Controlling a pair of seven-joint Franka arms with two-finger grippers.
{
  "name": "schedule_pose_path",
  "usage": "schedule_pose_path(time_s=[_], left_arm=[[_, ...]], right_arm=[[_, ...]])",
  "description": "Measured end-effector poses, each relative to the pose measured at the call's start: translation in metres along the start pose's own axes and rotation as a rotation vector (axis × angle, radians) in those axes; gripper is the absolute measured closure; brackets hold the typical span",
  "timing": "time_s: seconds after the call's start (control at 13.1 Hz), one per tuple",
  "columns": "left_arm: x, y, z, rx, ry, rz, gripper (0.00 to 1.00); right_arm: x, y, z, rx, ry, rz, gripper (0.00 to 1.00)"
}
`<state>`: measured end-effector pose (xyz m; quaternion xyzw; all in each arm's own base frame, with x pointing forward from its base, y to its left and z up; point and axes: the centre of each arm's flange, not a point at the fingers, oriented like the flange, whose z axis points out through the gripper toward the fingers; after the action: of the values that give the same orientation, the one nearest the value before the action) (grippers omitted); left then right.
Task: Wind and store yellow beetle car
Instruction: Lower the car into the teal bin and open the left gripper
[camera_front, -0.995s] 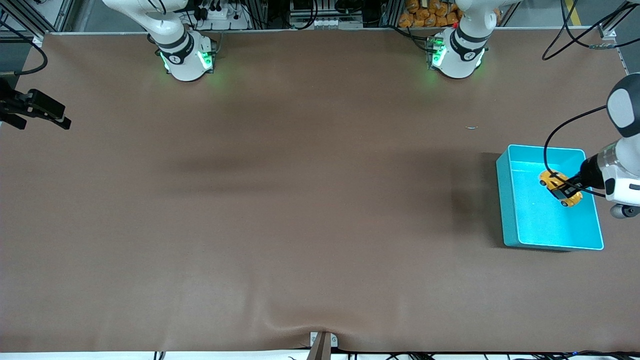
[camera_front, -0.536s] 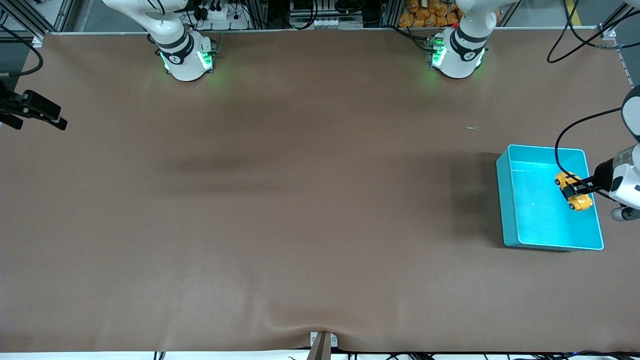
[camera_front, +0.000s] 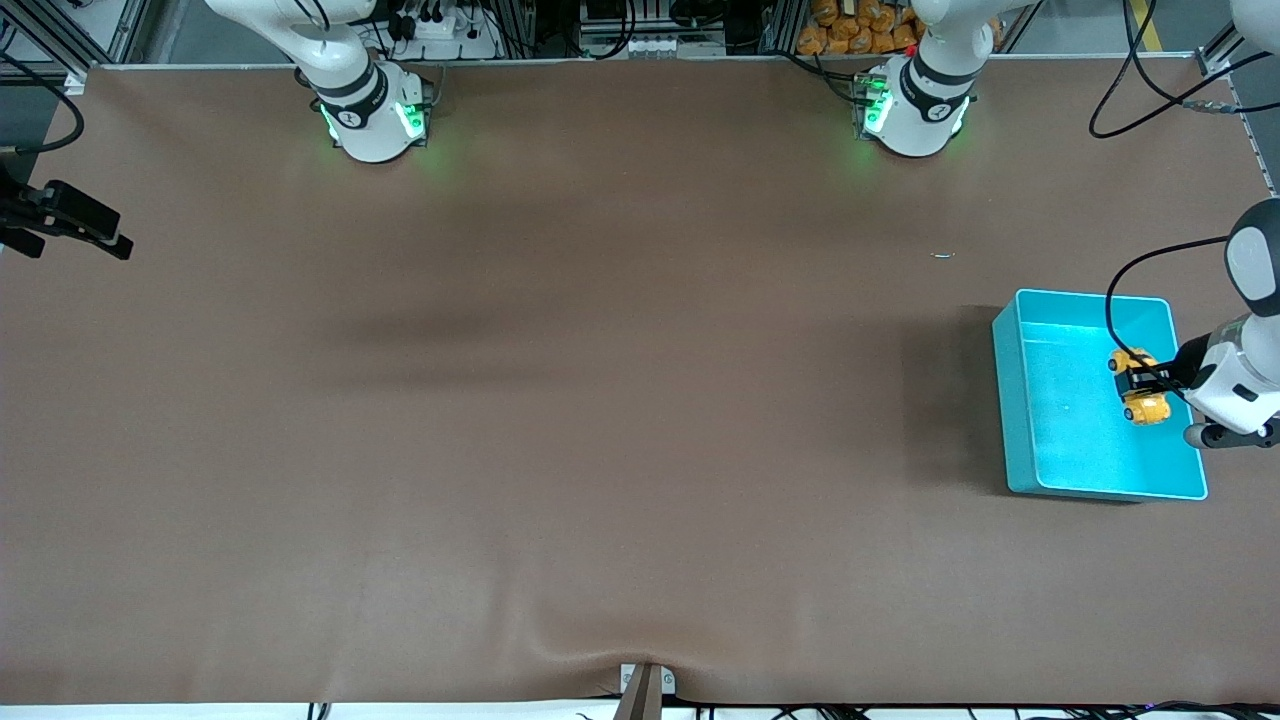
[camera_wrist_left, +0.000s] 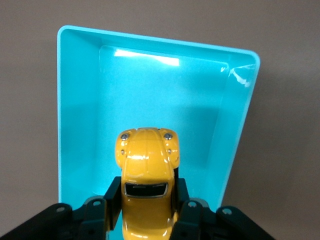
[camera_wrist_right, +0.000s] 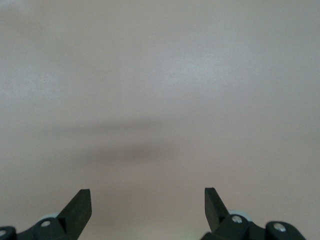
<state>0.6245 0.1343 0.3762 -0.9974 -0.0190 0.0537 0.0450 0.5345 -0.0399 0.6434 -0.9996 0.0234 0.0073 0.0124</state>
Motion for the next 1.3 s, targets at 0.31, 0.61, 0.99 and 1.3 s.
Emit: schedule_pose_path(time_s=[0.31,0.61,0.99,1.3], left_arm=[[0.006,-0.017,0.029,-0.014,0.000,0.058,0.54],[0.009,-0.006,0.070,-0.029,0.000,0.077,0.54],[-0.006,0.007,0.117,-0.009,0.030,0.121,0.54],[-0.013,0.000,0.136,0.016,0.026,0.140,0.54]], right_arm=[[0.000,0.000,0.000,0.000,0.000,0.001,0.00],[0.000,0.001,0.000,0.000,0.000,0.001,0.00],[0.000,0.001,0.000,0.000,-0.001,0.001,0.00],[0.000,0.001,0.000,0.000,-0.001,0.001,0.00]])
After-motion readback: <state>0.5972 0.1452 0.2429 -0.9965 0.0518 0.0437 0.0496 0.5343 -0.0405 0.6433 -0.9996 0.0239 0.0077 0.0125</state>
